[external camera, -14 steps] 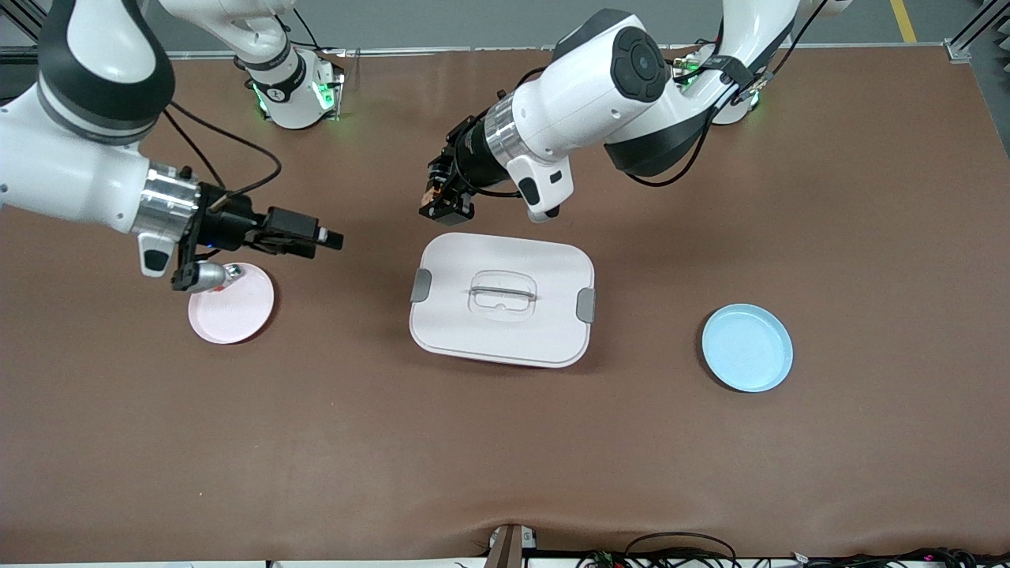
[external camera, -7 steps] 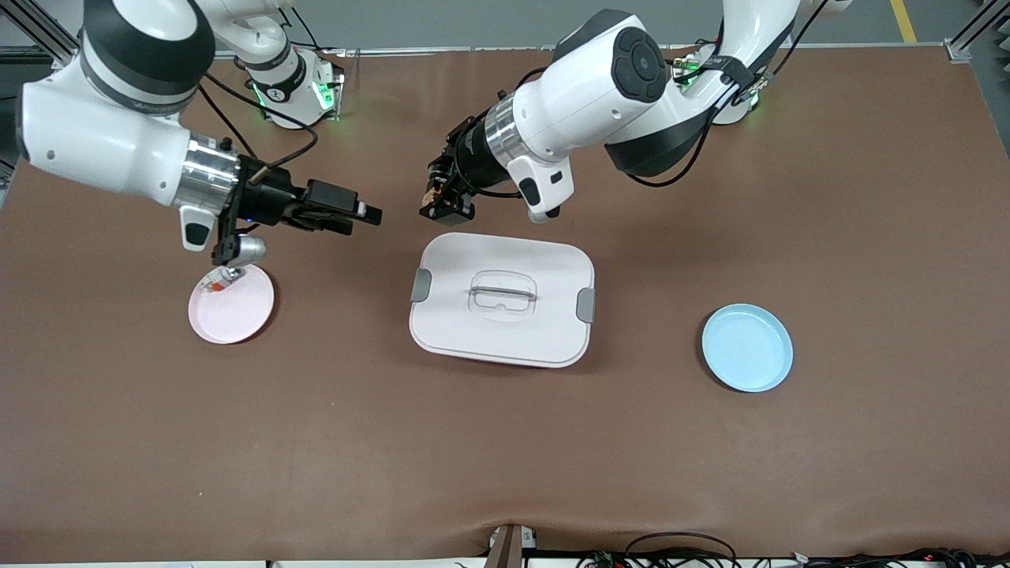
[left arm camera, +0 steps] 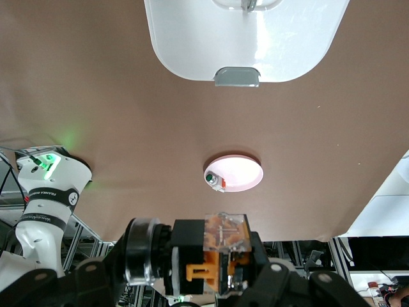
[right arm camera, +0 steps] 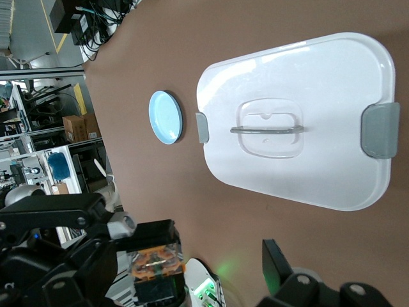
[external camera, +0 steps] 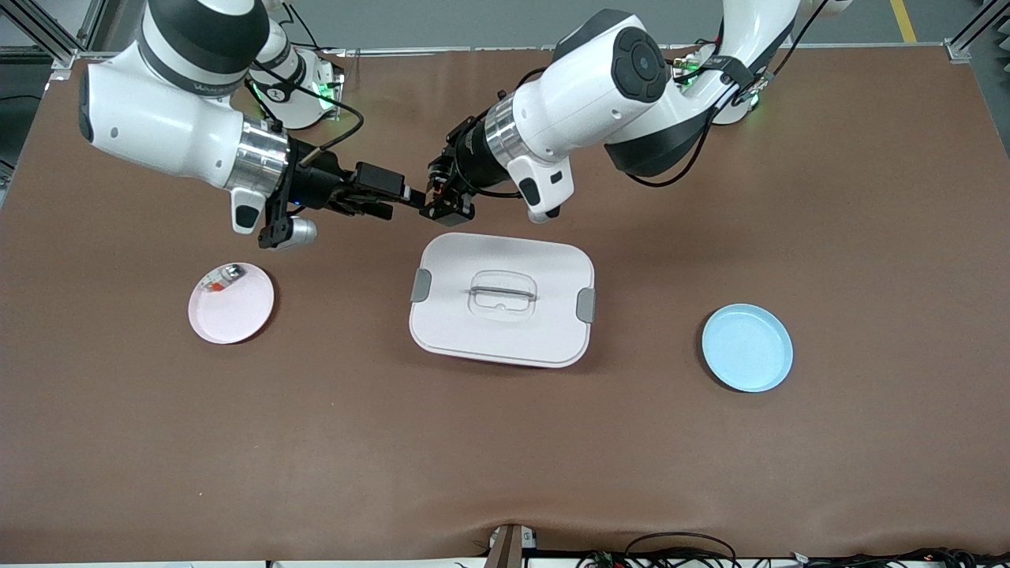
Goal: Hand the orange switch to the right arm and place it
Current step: 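Move the right gripper toward the switch held by the left gripper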
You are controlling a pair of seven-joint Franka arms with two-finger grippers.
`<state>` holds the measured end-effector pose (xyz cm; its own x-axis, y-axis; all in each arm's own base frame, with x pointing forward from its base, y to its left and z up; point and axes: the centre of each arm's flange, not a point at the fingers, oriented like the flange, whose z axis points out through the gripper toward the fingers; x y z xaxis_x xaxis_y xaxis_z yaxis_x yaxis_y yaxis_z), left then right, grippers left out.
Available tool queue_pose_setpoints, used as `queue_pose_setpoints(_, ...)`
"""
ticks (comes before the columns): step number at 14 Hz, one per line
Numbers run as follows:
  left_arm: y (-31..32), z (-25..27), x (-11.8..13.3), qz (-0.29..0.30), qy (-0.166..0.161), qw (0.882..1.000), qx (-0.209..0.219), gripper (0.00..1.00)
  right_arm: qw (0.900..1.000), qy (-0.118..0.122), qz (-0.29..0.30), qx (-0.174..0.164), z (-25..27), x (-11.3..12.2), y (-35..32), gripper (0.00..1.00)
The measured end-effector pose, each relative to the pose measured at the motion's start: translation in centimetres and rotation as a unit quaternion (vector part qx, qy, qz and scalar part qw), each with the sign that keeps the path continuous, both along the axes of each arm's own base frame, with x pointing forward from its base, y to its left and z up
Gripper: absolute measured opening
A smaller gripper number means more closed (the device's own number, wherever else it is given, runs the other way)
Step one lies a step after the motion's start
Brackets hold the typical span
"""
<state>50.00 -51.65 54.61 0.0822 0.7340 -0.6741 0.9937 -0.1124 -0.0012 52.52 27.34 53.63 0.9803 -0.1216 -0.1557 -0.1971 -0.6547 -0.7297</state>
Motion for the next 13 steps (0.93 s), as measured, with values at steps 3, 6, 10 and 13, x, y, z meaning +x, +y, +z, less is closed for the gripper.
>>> queue_pose_setpoints(3, 0.0, 0.0, 0.0, 0.000, 0.000, 1.000, 0.000, 0.72, 1.000, -0.015, 0.000, 0.002, 0.7, -0.6, 1.2, 1.00)
queue_pose_setpoints(6, 0.0, 0.0, 0.0, 0.000, 0.000, 1.000, 0.000, 0.72, 1.000, -0.017, 0.001, 0.002, 0.8, -0.7, 1.5, 1.00)
queue_pose_setpoints(10, 0.0, 0.0, 0.0, 0.000, 0.000, 1.000, 0.000, 0.72, 1.000, -0.025, 0.013, 0.002, 0.8, -0.8, 1.5, 1.00)
queue_pose_setpoints(13, 0.1, 0.0, 0.1, 0.001, 0.000, 1.000, 0.000, 0.72, 0.999, -0.028, 0.029, 0.002, 0.6, -0.9, 1.4, 1.00)
